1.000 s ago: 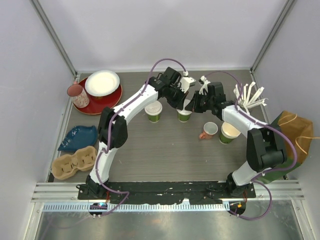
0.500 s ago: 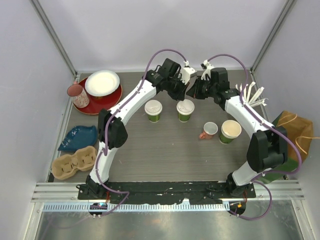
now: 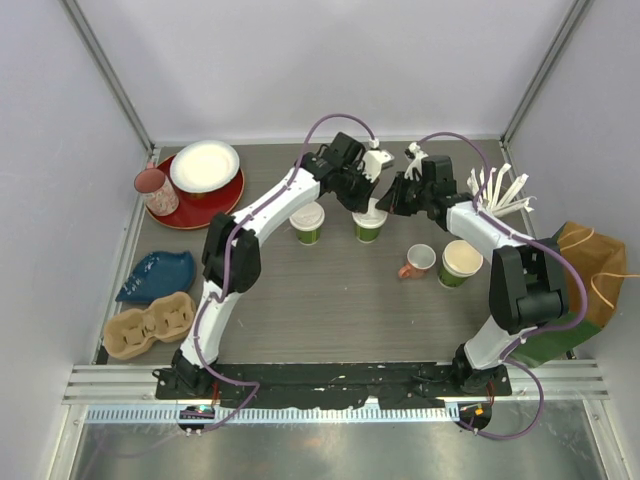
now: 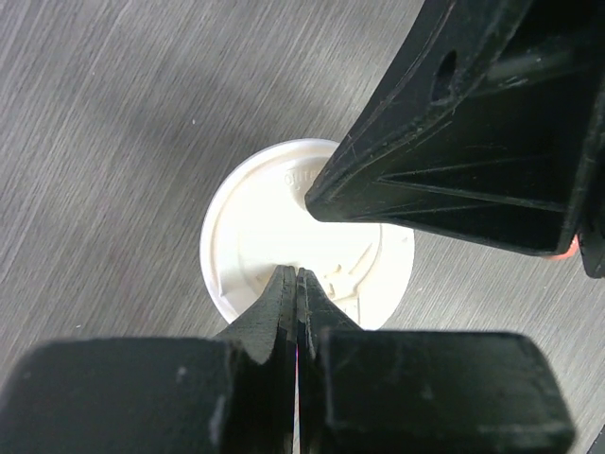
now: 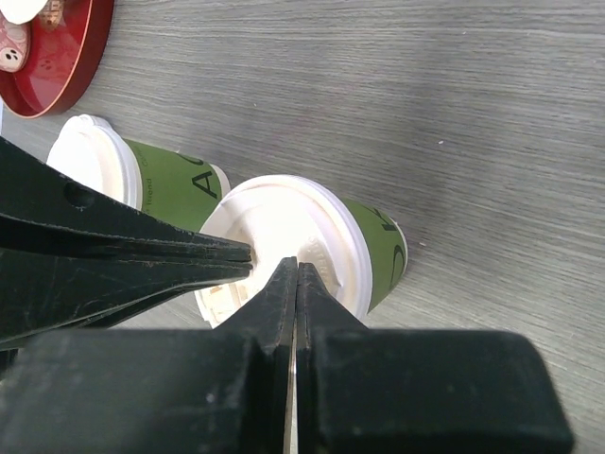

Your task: Pack the takeout coffee

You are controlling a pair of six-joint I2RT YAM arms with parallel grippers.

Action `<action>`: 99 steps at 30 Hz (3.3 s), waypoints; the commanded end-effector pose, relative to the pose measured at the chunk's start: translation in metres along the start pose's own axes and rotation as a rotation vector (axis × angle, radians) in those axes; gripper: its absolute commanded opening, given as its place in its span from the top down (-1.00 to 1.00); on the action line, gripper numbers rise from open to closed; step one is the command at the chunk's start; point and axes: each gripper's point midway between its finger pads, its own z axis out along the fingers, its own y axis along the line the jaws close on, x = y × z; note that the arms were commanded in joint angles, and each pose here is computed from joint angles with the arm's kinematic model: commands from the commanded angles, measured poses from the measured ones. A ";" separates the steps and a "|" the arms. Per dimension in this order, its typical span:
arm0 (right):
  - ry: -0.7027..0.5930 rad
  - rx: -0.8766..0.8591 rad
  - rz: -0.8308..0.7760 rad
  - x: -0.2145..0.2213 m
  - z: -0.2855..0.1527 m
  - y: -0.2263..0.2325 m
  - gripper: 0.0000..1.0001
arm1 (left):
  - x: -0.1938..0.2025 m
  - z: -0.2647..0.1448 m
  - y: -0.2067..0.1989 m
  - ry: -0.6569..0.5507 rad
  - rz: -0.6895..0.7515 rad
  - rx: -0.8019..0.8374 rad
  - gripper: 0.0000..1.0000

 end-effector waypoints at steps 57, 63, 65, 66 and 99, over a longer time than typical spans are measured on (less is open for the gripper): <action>0.208 -0.252 -1.192 0.034 -0.001 0.025 0.15 | -0.011 -0.158 0.034 -0.112 -0.031 -0.048 0.27; 0.069 -0.239 -1.163 -0.009 -0.023 0.061 -0.07 | -0.012 -0.162 0.035 -0.117 -0.027 -0.051 0.28; 0.005 -0.219 -1.136 -0.029 -0.029 0.073 -0.19 | -0.015 -0.164 0.034 -0.122 -0.024 -0.048 0.27; -0.023 -0.217 -1.129 -0.036 -0.035 0.080 -0.22 | -0.015 -0.165 0.035 -0.127 -0.024 -0.050 0.28; -0.214 1.451 0.082 -0.073 -0.386 -0.106 -0.39 | 0.038 -0.207 0.007 -0.165 -0.036 -0.021 0.18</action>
